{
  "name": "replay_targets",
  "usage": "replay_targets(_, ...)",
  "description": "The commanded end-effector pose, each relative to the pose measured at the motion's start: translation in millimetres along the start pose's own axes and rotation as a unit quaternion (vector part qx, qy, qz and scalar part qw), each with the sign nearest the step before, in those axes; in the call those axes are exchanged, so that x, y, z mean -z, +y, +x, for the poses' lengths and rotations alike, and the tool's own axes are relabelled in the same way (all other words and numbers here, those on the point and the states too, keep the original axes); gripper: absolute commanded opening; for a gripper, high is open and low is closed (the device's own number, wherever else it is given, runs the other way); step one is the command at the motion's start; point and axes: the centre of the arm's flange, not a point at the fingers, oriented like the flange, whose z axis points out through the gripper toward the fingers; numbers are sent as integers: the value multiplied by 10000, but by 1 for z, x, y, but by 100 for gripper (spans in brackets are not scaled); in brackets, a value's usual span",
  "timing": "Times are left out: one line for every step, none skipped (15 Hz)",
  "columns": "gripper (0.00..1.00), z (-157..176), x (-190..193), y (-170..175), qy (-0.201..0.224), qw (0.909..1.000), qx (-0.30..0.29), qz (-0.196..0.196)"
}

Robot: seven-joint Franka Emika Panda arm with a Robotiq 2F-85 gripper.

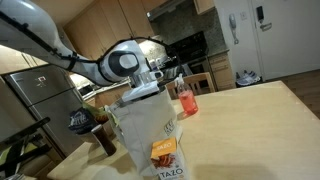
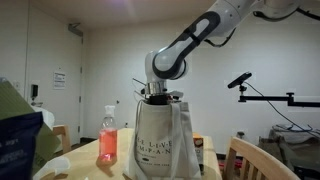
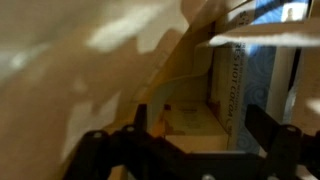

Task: Unpack the objects from the carrier bag to the table

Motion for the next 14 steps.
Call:
replay_targets(100,-12,6,9,113,9999,-71,60)
replay_targets(100,-12,6,11,123,9999,-82,71)
replay_targets(100,-12,5,12,113,9999,-93,79)
replay_targets(100,-10,5,12,113,9999,-87,90)
replay_targets(100,-9,5,11,119,9999,-77,91)
replay_targets(100,-7,6,9,124,9999,-51,92)
replay_targets(100,-3,8,5,142,9998,-11,99)
replay_targets(100,0,9,1,162,9998,38,122)
replay_targets(100,4,10,-5,166,9997,99,115)
replay_targets(100,8,12,-9,177,9997,141,128)
replay_targets(100,12,13,-14,190,9996,186,132)
replay_targets(100,15,14,-18,200,9995,225,138)
replay_targets(100,19,14,-23,200,9994,253,148)
replay_targets(100,22,15,-26,191,9993,289,145)
